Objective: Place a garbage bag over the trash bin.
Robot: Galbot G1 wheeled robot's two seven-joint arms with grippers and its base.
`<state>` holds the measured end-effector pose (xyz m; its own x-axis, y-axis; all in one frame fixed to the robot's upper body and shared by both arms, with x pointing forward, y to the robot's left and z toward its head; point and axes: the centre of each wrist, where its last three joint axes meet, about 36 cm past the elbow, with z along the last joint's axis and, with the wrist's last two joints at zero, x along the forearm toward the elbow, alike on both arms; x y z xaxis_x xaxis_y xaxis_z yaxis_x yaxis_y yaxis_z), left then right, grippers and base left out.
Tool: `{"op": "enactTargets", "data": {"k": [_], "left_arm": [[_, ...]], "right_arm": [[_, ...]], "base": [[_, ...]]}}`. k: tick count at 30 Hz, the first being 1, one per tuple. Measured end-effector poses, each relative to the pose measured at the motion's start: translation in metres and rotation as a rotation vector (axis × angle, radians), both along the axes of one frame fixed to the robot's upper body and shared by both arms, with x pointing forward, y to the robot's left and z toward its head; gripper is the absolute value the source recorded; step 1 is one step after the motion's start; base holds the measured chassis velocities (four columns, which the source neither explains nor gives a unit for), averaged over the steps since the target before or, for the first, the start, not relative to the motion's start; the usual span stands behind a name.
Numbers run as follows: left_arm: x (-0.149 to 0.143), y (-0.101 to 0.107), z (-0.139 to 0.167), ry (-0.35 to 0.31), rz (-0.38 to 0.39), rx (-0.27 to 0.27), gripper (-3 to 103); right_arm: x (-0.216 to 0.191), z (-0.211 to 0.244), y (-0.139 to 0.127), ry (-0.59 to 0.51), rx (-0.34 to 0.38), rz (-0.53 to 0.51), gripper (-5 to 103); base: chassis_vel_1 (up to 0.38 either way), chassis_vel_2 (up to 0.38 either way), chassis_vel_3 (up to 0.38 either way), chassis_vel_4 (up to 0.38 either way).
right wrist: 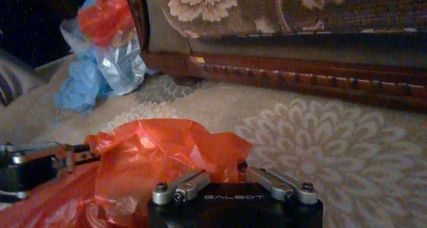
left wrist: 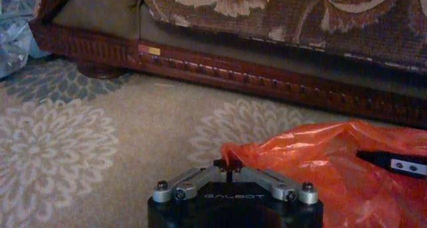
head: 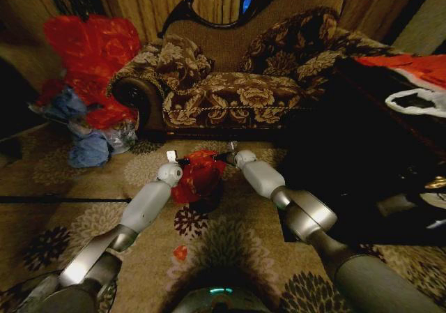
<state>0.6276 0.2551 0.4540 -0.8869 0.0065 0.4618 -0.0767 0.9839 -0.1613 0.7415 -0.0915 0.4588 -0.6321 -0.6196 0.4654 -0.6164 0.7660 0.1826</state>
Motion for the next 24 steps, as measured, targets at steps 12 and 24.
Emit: {"op": "enactTargets", "data": {"k": [12, 24], "left_arm": [[-0.008, 0.016, 0.0, 0.005, 0.036, -0.016, 0], [-0.025, 0.033, -0.002, -0.008, 0.065, -0.02, 29]], "right_arm": [[-0.021, 0.005, -0.018, 0.006, 0.011, -0.037, 31], [-0.045, -0.003, -0.044, 0.178, 0.273, -0.251, 70]], "base": [[0.0, 0.0, 0.0, 0.0], [0.0, 0.0, 0.0, 0.0]]}}
